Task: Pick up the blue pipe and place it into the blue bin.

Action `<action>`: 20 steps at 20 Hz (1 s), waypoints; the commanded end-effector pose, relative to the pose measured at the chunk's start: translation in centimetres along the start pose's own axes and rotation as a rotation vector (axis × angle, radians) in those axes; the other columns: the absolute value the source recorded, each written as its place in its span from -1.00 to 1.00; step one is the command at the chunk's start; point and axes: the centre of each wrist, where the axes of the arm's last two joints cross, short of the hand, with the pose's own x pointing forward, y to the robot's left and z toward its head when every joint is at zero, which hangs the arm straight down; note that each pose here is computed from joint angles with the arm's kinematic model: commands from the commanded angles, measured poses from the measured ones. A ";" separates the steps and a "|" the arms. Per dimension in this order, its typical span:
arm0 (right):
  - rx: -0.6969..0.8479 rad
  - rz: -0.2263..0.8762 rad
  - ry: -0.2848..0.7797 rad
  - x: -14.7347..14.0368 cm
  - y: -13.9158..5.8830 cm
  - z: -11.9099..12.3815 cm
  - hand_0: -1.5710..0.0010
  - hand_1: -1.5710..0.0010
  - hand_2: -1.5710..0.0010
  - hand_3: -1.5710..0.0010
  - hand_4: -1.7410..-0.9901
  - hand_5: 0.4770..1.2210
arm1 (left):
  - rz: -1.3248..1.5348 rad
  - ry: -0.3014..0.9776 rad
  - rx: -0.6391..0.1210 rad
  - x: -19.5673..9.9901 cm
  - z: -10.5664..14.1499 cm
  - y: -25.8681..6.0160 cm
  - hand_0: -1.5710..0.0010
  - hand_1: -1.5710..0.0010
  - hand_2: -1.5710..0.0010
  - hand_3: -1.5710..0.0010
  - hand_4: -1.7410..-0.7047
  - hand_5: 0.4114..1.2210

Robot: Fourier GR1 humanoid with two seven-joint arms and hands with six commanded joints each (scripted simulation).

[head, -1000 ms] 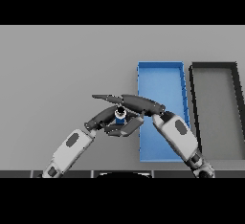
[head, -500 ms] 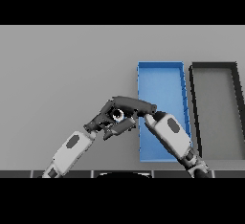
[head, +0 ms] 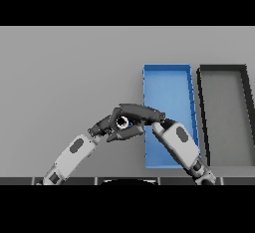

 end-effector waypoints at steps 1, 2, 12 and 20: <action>-0.002 0.013 -0.019 0.1 0.2 -0.4 -0.97 -0.97 -0.97 -0.96 -0.30 0.90 | -0.006 0.028 -0.008 0.2 -0.2 0.1 -0.56 -0.28 -0.30 0.47 -0.41 1.00; -0.001 0.011 -0.034 0.0 0.3 -0.4 -0.97 -0.98 -0.98 -0.97 -0.30 0.92 | -0.013 0.036 -0.026 0.2 -0.1 0.2 -0.25 -0.02 -0.04 0.58 -0.23 1.00; -0.023 -0.012 -0.054 0.5 0.5 -0.4 -1.00 -1.00 -1.00 -1.00 -0.32 0.99 | -0.098 0.129 -0.027 -0.1 0.5 1.0 0.87 0.89 0.89 0.95 0.75 -0.15; -0.057 -0.058 -0.095 0.8 0.0 -0.4 -1.00 -1.00 -1.00 -1.00 -0.34 1.00 | -0.033 0.231 0.029 0.1 0.8 0.9 0.98 0.98 0.98 0.99 0.66 -0.52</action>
